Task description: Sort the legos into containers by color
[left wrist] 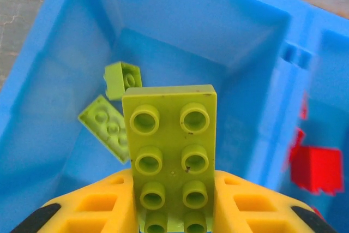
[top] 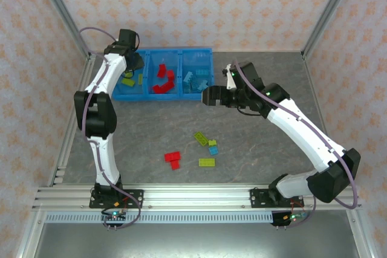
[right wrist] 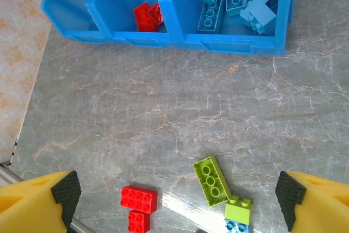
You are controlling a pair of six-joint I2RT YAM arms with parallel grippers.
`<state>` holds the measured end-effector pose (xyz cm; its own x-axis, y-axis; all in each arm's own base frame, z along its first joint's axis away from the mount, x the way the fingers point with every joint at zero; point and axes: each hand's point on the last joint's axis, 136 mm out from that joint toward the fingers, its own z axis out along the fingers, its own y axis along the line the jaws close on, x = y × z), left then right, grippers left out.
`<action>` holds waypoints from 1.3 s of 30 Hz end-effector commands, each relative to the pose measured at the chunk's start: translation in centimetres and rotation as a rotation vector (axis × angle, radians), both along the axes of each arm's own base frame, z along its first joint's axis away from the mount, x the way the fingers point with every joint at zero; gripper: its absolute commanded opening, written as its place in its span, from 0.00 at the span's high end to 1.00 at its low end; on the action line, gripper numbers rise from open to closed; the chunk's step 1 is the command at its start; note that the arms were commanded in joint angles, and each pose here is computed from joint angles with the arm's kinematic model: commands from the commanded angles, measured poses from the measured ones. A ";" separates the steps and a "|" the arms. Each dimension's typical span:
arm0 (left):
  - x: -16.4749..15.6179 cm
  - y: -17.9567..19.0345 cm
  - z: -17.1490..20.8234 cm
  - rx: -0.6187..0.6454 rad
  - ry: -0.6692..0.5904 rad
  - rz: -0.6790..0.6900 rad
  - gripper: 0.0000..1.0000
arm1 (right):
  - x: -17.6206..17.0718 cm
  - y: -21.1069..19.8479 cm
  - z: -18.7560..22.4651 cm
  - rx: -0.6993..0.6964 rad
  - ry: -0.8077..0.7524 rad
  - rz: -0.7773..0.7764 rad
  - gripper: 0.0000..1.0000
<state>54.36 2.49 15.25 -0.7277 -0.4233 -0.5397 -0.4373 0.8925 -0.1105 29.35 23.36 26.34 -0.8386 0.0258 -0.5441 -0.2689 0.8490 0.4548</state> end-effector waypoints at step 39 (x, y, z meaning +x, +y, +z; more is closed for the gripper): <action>-28.3 -30.7 -6.1 -0.112 0.429 -0.844 0.36 | 1.8 -7.1 -1.1 -0.230 -0.096 -0.319 0.02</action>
<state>25.73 -27.84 9.43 -0.9513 0.2695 -0.1497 0.2937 0.9399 -0.1742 31.75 17.88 25.11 -0.7632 0.1545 -0.6274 -0.0322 0.9607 0.2758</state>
